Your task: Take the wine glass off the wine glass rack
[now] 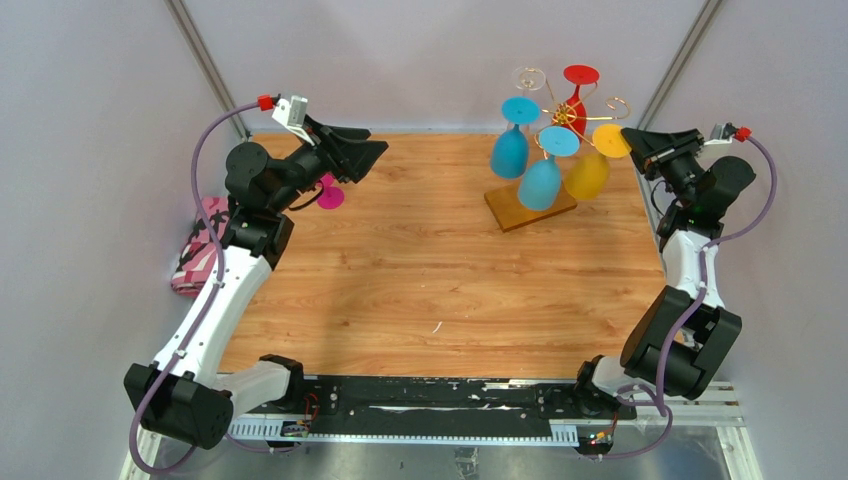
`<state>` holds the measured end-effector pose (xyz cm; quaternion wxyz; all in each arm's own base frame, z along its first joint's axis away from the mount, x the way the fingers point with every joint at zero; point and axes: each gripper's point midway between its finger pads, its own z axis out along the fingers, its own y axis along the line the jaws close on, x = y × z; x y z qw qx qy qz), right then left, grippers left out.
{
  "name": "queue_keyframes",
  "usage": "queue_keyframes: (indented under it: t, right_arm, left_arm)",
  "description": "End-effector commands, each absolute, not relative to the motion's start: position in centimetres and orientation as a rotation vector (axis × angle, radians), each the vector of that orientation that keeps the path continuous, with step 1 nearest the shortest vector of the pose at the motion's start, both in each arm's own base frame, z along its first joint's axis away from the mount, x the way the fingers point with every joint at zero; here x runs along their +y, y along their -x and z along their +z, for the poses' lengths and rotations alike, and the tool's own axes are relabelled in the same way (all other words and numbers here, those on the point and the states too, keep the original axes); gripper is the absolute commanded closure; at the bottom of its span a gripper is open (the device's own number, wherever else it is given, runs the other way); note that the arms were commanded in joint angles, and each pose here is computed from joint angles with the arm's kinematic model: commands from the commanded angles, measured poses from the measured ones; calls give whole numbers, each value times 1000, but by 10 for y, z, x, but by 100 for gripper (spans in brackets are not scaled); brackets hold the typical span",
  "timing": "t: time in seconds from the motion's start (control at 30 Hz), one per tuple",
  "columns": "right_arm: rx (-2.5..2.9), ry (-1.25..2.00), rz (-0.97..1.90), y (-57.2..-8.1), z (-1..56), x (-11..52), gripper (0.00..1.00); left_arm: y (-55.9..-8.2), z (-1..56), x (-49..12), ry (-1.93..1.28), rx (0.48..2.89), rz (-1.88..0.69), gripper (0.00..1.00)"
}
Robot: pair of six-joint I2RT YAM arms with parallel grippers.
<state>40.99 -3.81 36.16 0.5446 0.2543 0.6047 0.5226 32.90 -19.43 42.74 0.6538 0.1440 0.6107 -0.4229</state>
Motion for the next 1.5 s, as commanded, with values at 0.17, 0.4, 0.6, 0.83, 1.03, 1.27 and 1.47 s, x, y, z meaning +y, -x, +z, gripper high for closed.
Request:
queue_keyframes:
  t: [0.17,0.4,0.6,0.83,1.03,1.27,1.47]
  right_arm:
    - [1462,-602,1243,-413,366,-34,100]
    - [1441,-625,1190,-412,382,-44,100]
    - [1444,-598,1213,-409,398,-39,100]
    - [1506,-580,1223,-403,391,-26,100]
    - [1551,-516,1270,-403,390,1,100]
    - [1557,-483,1277,-411,397,13,100]
    - [1548,-507,1252,-427,396,4,100]
  left_arm:
    - [-326,427,-196,-334,1377,-973,38]
    - [-325,425,-197,-336,1382,-981,38]
    - [-324,423,-196,-336,1382,-979,38]
    - [-325,421,-197,-333,1389,-981,38]
    - [-324,422,-197,-333,1386,-981,38]
    - [-326,422,-198,-332,1391,-989,38]
    - [-326,421,-198,-334,1394,-993,38]
